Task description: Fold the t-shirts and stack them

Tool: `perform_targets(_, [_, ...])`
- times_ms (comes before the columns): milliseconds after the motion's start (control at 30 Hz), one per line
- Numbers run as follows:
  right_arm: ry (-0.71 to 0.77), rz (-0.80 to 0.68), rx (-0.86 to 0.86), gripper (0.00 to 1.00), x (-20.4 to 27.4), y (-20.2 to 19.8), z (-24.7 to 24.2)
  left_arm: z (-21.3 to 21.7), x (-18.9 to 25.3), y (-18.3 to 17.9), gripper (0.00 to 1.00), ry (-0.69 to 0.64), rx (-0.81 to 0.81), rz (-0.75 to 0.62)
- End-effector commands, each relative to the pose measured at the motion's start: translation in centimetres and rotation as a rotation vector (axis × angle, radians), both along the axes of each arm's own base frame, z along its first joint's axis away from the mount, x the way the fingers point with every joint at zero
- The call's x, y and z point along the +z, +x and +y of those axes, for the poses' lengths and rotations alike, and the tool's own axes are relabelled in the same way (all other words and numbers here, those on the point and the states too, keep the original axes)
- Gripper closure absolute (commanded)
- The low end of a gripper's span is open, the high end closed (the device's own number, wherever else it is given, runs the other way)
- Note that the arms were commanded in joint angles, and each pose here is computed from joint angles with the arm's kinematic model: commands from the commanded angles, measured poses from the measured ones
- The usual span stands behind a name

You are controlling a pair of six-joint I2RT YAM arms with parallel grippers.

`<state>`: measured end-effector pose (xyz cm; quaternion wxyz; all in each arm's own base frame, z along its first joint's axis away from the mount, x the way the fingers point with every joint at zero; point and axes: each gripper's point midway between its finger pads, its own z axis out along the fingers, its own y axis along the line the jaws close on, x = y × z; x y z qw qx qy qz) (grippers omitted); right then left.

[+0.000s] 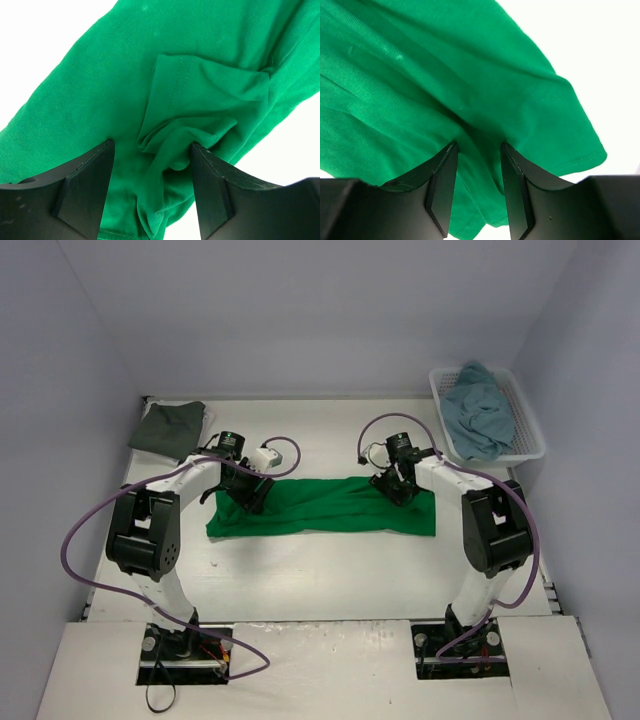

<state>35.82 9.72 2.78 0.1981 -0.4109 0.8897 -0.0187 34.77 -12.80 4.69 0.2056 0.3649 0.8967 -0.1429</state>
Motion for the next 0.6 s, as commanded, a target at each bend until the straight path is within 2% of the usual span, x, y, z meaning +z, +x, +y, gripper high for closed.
perform_targets(0, [0.016, -0.072, -0.030, 0.63, 1.82, 0.78, -0.30, -0.71, 2.24, 1.23, 0.44, -0.045, -0.020, -0.087])
perform_targets(567, [0.046, -0.083, -0.027, 0.62, 2.24, 0.67, 0.08, -0.91, 2.36, 1.43, 0.44, -0.055, -0.020, -0.091])
